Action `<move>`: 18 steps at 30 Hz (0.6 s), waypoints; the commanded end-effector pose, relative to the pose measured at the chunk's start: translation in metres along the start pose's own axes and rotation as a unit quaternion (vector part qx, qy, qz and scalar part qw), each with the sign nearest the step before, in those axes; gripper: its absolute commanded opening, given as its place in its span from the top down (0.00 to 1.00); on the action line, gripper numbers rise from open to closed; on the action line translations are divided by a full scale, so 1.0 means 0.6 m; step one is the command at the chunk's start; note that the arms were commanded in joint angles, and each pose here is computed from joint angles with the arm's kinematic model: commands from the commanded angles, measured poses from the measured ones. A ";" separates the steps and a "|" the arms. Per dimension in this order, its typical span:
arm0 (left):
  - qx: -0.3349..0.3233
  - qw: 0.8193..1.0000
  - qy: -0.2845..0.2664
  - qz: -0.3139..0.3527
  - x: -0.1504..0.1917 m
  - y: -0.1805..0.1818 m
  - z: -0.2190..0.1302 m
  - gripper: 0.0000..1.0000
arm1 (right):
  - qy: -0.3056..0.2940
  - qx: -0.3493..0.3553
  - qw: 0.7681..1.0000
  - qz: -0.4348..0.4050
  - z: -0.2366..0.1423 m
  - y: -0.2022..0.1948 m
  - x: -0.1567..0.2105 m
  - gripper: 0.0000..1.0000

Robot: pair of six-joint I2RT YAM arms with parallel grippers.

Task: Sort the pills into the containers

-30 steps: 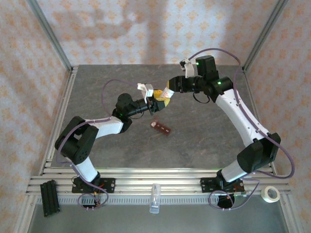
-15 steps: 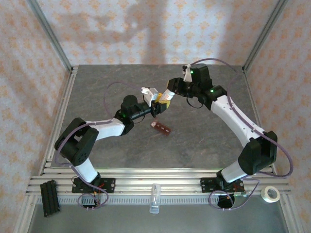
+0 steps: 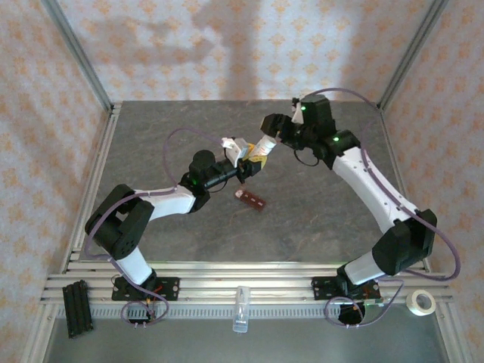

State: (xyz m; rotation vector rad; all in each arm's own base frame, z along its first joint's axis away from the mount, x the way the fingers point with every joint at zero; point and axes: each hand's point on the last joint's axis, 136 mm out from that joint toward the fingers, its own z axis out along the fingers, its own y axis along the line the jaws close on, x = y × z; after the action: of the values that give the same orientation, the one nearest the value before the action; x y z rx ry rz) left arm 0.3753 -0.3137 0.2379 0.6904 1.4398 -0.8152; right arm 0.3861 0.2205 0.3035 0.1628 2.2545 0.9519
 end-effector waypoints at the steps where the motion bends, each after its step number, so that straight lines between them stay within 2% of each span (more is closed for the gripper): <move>1: 0.033 0.997 -0.076 0.008 -0.080 -0.006 -0.010 1.00 | -0.025 -0.035 0.998 -0.034 -0.066 0.036 -0.037 0.25; 9: 0.098 0.991 -0.092 -0.028 -0.108 -0.021 -0.017 1.00 | 0.037 -0.121 0.980 -0.154 -0.087 0.077 -0.004 0.21; 18: 0.118 0.987 -0.096 -0.043 -0.120 -0.028 -0.015 1.00 | 0.081 -0.162 0.971 -0.157 -0.073 0.093 0.013 0.21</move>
State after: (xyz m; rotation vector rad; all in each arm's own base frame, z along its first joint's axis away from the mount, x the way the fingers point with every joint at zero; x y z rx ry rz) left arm 0.3637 -0.3095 0.2864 0.6909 1.3088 -1.0734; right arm 0.3519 0.2319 0.3500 -0.3406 2.1708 1.1256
